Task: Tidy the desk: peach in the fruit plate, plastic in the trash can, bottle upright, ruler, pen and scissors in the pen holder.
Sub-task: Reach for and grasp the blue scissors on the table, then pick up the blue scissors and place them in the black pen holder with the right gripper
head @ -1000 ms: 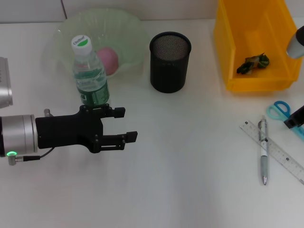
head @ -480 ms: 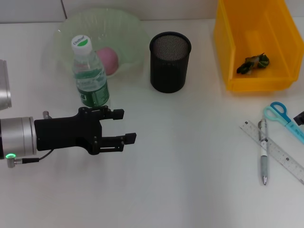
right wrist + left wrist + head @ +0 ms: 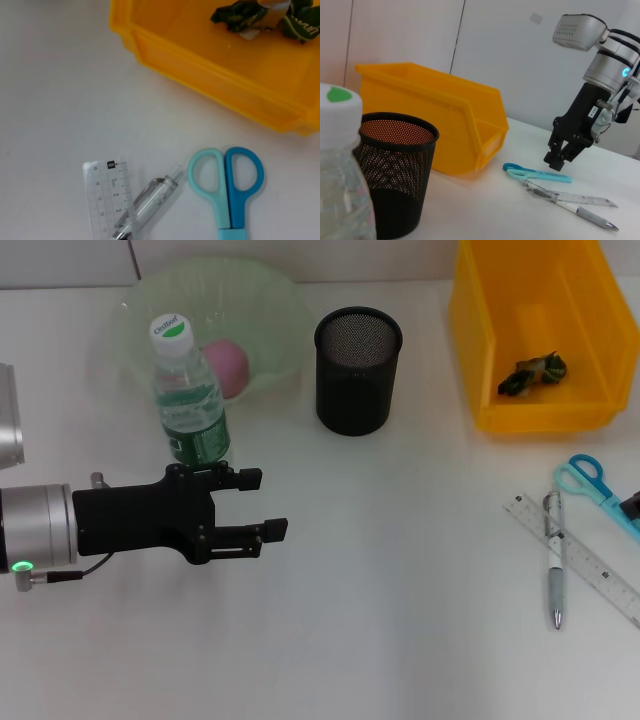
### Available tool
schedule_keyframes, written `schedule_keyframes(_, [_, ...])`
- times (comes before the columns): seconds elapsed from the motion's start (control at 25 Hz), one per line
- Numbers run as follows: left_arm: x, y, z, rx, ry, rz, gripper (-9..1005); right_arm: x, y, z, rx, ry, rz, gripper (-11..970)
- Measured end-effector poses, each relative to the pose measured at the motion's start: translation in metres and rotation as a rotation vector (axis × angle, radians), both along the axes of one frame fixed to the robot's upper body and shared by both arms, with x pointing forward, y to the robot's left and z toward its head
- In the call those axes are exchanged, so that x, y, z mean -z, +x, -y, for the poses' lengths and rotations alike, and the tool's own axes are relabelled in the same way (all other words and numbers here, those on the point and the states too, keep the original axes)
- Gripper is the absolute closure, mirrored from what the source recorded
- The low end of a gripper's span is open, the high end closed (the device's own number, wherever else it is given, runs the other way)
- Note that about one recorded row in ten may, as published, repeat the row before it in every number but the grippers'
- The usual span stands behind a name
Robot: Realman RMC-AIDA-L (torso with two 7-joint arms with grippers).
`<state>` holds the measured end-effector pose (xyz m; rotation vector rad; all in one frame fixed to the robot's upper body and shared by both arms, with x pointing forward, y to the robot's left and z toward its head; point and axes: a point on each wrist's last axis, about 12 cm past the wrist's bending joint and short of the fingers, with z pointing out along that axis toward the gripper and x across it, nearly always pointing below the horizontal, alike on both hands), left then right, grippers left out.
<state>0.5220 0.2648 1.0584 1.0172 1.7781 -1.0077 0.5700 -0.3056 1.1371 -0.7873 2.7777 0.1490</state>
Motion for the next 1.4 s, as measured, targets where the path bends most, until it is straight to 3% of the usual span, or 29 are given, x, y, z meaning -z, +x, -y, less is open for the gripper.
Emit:
schedule_keyframes(0.44, [0.001, -0.001, 0.000, -0.002, 0.000, -0.006, 217, 0.013, 0.001, -0.001, 0.018, 0.008, -0.006, 616])
schedule_keyframes(1.2, [0.004, -0.005, 0.000, -0.007, -0.006, -0.016, 216, 0.019, 0.001, -0.002, 0.010, 0.007, -0.012, 634])
schedule_keyframes(1.4, [0.005, -0.006, 0.000, -0.010, -0.007, -0.019, 216, 0.014, -0.002, 0.000, 0.008, 0.022, 0.005, 735])
